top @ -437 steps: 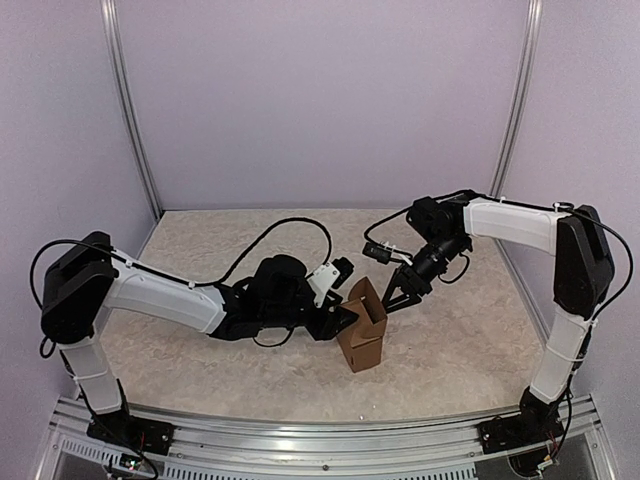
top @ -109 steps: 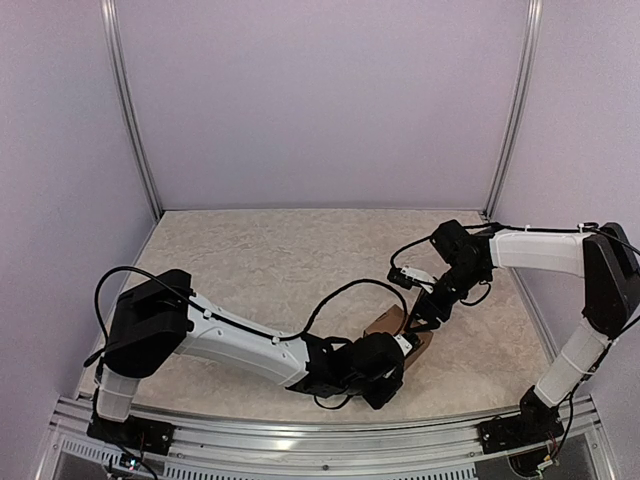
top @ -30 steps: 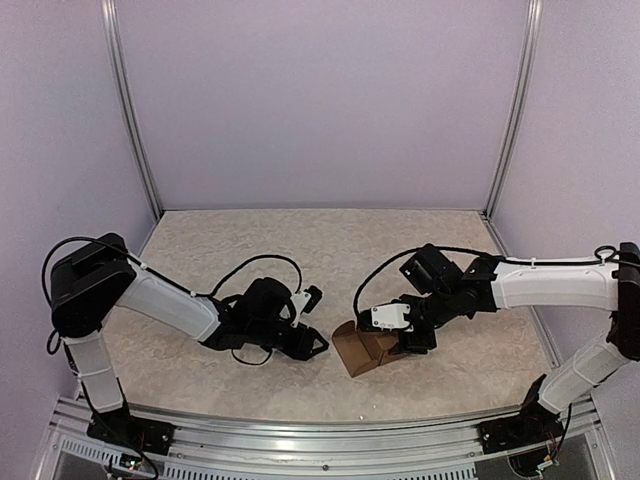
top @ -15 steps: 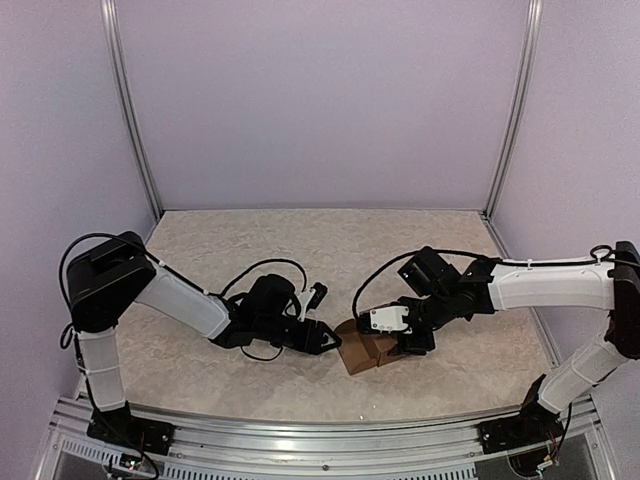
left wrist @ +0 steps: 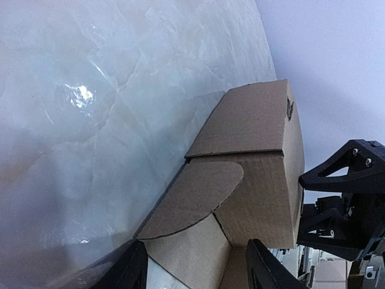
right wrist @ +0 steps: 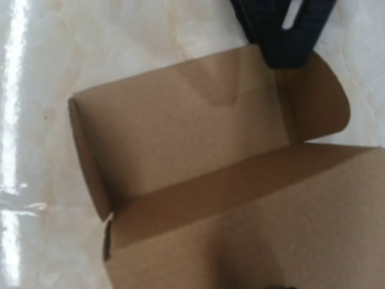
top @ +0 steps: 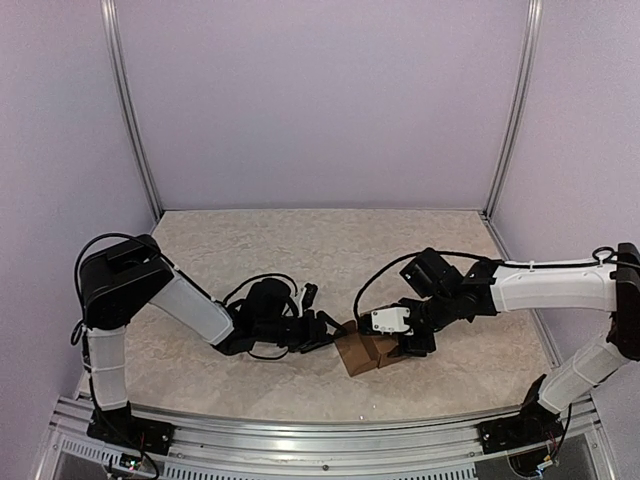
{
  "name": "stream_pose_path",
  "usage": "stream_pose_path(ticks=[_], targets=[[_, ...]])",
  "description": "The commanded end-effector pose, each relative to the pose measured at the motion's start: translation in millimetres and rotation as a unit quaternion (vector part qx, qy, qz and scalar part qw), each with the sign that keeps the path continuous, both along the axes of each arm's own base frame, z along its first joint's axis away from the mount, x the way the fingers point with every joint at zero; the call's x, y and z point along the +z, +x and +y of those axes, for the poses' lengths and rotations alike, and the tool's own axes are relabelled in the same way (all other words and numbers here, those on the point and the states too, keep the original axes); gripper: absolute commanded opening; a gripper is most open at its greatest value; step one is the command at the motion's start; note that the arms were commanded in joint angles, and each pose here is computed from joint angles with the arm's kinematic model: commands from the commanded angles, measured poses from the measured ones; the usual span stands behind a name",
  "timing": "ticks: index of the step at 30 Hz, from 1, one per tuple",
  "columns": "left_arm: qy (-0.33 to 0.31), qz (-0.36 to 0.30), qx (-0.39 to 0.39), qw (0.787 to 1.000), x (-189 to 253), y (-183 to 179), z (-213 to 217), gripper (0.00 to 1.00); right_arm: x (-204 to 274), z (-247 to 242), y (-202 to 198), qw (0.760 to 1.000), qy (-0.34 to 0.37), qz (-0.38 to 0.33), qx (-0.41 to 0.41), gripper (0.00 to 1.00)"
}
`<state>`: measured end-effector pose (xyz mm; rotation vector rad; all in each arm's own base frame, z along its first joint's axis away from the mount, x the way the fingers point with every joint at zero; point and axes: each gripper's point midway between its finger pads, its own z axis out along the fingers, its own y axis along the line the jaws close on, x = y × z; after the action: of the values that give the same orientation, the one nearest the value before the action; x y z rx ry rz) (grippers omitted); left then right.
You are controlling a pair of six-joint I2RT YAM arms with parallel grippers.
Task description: Fold the paper box
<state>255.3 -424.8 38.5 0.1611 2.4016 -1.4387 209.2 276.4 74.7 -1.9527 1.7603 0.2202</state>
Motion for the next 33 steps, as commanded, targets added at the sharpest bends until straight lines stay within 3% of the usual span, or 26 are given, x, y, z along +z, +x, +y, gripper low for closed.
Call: stream_pose_path(ticks=[1, 13, 17, 21, 24, 28, 33], targets=[[0.038, 0.013, 0.009, 0.999, -21.5, -7.6, 8.3, 0.54, -7.5, -6.1, -17.1, 1.0, -0.004, 0.029, 0.007, 0.61], [0.021, -0.096, -0.014, 0.995, 36.4, -9.3, -9.4, 0.52, -7.5, -3.5, -17.4, 0.999, -0.003, 0.036, 0.009, 0.6], [0.075, -0.113, -0.025, 0.99, 27.4, -10.3, -3.2, 0.51, -5.0, -3.1, -16.9, 0.999, -0.005, 0.036, 0.008, 0.6], [0.183, -0.205, -0.05, 0.96, 17.7, -7.3, 25.7, 0.5, -5.2, -5.6, -20.7, 0.999, -0.007, 0.036, 0.018, 0.59], [0.226, -0.278, -0.081, 0.93, 15.7, -8.2, 38.3, 0.48, -8.1, -7.9, -24.7, 0.999, -0.009, 0.039, 0.028, 0.58], [0.218, -0.344, -0.121, 0.906, 16.8, -12.6, 30.7, 0.43, -10.3, -9.4, -33.4, 0.998, -0.006, 0.042, 0.056, 0.57], [0.217, -0.367, -0.134, 0.895, 6.1, -9.9, 21.9, 0.38, -6.6, -8.6, -48.0, 0.993, 0.005, 0.054, 0.102, 0.57]])
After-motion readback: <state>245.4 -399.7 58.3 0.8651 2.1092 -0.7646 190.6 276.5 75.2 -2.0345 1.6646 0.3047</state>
